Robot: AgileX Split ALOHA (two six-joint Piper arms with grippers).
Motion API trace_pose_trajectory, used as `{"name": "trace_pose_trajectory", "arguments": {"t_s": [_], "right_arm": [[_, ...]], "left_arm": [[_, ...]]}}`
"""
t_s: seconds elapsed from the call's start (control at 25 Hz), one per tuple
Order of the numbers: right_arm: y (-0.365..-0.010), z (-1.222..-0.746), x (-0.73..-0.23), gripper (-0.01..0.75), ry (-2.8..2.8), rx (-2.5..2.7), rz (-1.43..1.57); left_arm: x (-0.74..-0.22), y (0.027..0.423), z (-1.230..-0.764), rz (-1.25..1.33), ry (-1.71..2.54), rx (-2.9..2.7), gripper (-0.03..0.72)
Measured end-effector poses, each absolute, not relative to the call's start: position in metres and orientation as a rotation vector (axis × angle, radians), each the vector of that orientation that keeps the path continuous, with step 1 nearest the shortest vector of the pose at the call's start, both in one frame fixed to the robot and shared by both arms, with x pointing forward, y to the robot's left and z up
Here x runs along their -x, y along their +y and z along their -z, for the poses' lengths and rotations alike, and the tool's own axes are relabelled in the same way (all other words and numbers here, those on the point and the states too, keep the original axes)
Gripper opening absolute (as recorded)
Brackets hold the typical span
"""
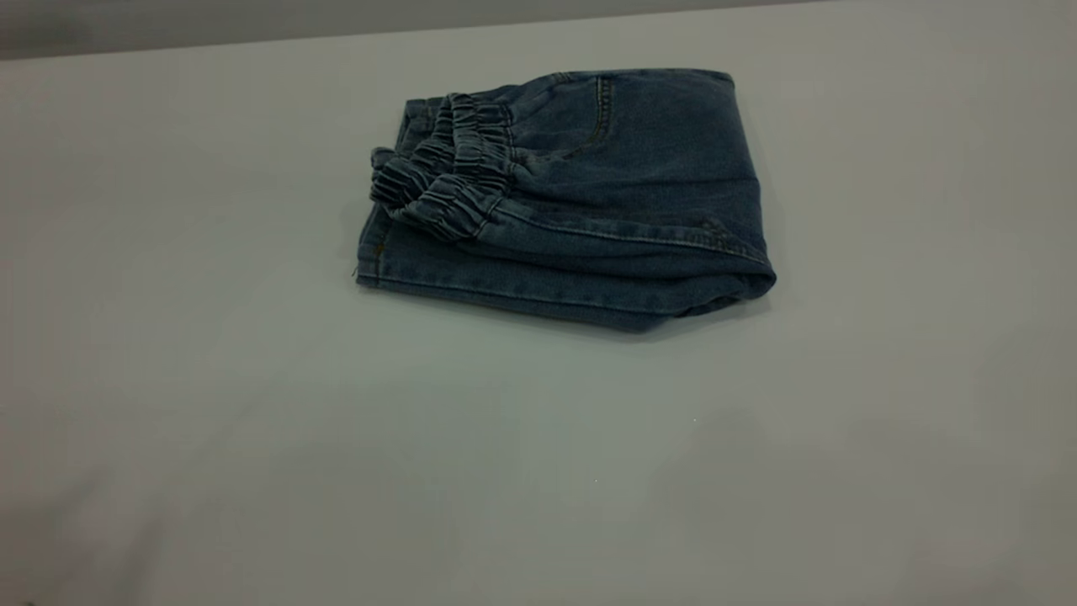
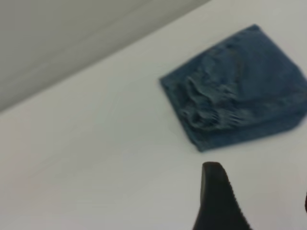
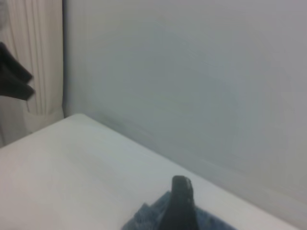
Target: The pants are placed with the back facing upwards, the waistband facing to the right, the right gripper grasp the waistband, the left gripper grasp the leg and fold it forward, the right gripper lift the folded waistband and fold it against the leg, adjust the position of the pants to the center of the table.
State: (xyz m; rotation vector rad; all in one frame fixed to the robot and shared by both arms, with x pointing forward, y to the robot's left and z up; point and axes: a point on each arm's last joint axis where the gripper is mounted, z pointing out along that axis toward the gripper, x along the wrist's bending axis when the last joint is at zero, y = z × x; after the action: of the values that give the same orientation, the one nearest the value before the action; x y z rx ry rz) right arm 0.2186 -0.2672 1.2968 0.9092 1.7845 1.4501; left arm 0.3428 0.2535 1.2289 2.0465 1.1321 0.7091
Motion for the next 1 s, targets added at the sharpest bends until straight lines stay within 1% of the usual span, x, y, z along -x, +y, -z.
{"name": "trace_pose_trajectory", "arguments": {"t_s": [0.24, 0.44, 0.72, 0.84, 1.0], "right_arm": [[-0.272, -1.240, -0.192, 0.535, 1.817, -0.925, -1.424], [-0.277, -1.191, -0.182, 0.535, 1.832, -0.968, -1.359], [-0.278, -1.125, -0.185, 0.535, 1.896, -1.002, -1.304], [-0.278, -1.103, -0.195, 0.535, 1.877, -0.966, -1.265], [-0.278, -1.073, -0.213, 0.535, 1.959, -1.073, -1.186]], "left_arm": [[-0.283, 0.281, -1.190, -0.674, 1.092, -1.986, 0.399], [-0.256, 0.294, -1.156, -0.668, 1.077, -1.966, 0.399], [-0.253, 0.296, -1.107, -0.626, 1.117, -2.043, 0.399], [-0.256, 0.294, -1.087, -0.597, 1.138, -2.088, 0.399], [-0.259, 0.292, -1.070, -0.604, 1.129, -2.085, 0.399]]}}
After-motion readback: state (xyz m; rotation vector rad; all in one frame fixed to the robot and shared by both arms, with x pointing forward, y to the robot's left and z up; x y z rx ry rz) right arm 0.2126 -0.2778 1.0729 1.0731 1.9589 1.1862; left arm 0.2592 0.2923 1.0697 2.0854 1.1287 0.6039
